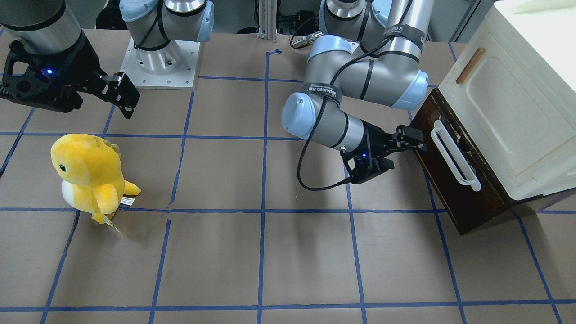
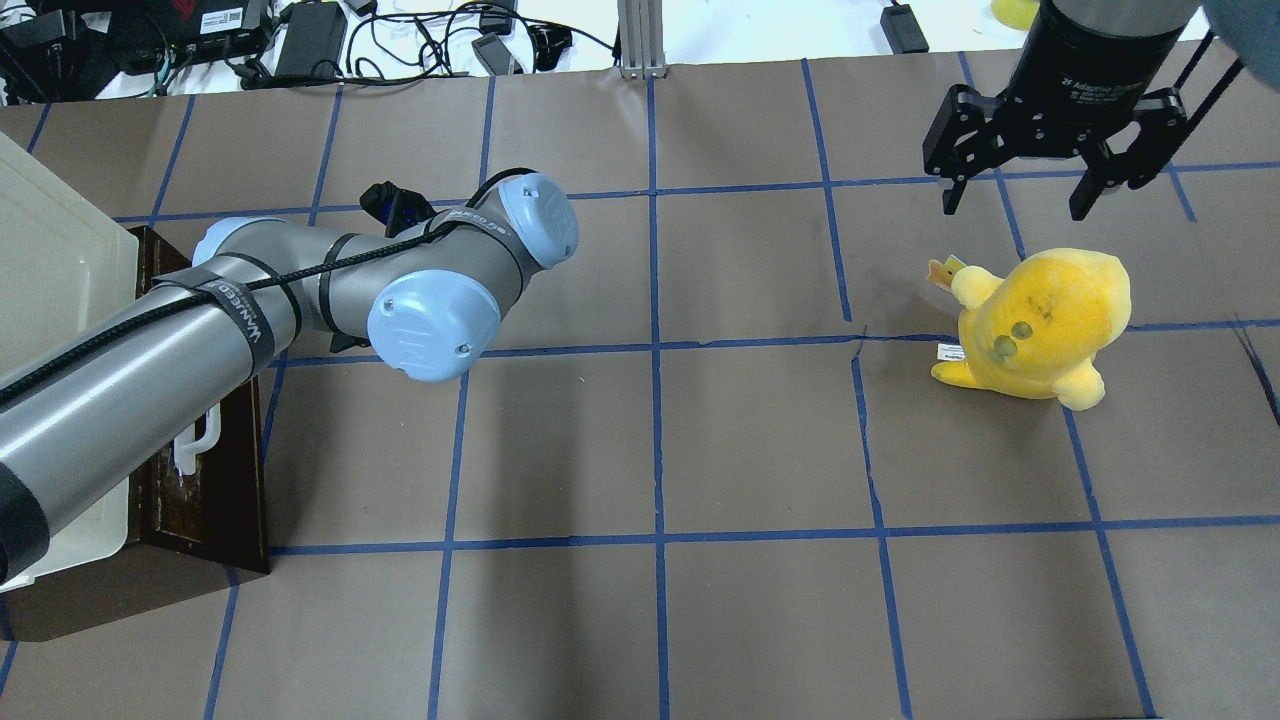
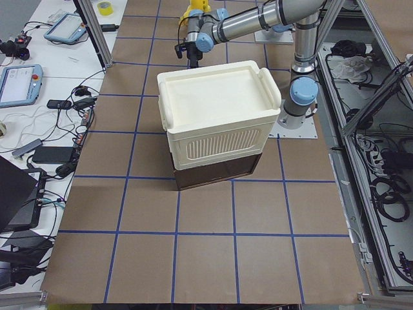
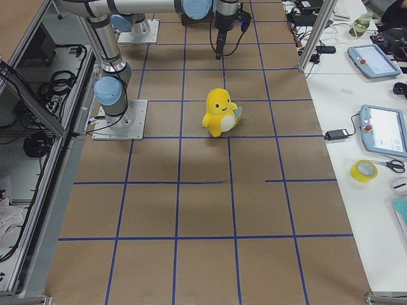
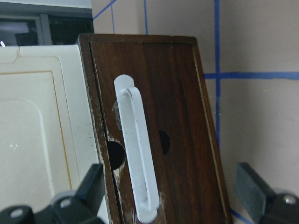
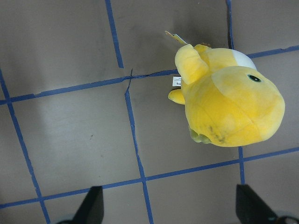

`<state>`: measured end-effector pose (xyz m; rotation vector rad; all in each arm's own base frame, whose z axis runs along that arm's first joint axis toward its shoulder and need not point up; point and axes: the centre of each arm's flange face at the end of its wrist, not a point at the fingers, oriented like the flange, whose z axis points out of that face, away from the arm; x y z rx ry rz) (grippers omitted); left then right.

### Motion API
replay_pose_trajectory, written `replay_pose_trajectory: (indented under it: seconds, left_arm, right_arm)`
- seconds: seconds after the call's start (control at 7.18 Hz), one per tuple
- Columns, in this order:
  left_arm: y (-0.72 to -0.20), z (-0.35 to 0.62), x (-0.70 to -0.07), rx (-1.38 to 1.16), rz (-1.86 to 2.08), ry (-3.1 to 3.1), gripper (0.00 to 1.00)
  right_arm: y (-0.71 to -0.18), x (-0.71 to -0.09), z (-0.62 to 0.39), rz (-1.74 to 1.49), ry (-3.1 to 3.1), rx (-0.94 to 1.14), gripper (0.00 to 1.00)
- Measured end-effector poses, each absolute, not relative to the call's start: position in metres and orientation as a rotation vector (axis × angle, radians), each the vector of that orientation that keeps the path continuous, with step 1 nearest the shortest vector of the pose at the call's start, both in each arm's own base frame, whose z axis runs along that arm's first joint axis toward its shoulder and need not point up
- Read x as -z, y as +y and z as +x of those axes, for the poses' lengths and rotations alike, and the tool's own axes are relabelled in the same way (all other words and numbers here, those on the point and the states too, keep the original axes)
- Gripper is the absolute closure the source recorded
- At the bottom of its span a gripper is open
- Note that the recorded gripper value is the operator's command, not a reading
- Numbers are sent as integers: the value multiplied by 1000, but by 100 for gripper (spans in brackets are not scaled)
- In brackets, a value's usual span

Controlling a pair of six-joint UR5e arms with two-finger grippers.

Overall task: Pull drawer sideways
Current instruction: 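Move the left gripper down to the white drawer handle, then close the left gripper around the white bar handle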

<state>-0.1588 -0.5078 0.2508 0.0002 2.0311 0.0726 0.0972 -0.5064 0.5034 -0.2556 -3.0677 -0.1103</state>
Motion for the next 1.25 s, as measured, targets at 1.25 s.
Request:
replay_pose_trajectory:
  seconds: [1.25]
  left_arm:
    - [-493, -87, -187, -183, 68, 1753, 0]
  right_arm:
    - [-506, -503, 97, -255, -3068, 110, 0]
